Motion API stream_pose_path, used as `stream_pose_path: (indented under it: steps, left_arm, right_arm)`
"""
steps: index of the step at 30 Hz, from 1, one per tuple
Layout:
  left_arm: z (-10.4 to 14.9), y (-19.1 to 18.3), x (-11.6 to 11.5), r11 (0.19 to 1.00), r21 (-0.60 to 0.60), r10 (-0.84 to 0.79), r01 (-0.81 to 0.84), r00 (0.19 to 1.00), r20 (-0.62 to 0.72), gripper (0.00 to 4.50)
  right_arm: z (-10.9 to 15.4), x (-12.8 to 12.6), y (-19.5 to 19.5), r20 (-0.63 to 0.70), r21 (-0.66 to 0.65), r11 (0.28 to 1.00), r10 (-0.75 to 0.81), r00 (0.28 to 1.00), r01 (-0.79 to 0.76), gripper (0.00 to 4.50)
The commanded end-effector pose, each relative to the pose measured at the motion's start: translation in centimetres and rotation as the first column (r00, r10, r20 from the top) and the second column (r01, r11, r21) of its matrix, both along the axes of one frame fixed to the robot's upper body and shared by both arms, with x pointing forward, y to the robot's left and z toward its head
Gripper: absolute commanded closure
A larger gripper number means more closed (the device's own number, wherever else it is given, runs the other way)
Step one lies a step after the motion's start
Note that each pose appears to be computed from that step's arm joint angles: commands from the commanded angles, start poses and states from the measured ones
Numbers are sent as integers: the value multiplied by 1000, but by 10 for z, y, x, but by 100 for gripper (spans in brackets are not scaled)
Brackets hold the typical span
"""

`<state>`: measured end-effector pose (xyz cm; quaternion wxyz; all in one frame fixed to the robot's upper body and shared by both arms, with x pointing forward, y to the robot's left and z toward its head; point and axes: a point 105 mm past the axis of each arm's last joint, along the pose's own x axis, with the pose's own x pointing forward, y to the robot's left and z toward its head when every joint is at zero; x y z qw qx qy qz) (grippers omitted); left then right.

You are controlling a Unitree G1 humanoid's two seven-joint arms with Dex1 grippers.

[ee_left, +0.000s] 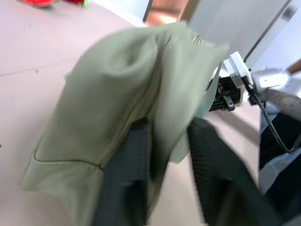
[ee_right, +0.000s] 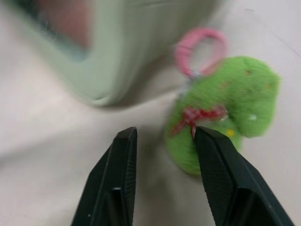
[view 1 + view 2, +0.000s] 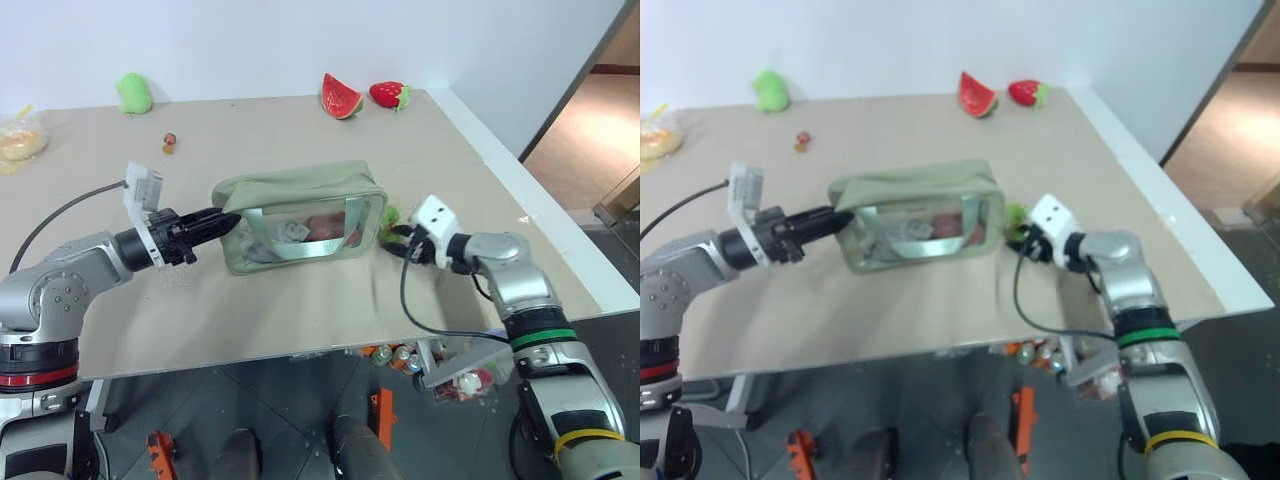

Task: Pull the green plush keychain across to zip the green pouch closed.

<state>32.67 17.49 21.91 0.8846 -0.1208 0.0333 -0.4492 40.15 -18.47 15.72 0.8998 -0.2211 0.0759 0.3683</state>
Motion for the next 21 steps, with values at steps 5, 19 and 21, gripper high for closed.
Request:
stream_pose_path:
  steps: [5, 19, 21]
  left_arm:
    - [22, 19, -14, 999, 40, 27, -31, 997, 76, 88]
    - [-7, 90, -44, 967, -31, 251, -252, 967, -41, 88]
    - [-10, 93, -43, 966, -35, 253, -255, 966, -49, 88]
  right_arm:
    - [77, -44, -21, 76, 306, 944, 107, 991, -125, 260]
    - [71, -80, -34, 34, 378, 925, 22, 999, -33, 260]
    - [70, -78, -32, 28, 378, 925, 16, 999, -25, 260]
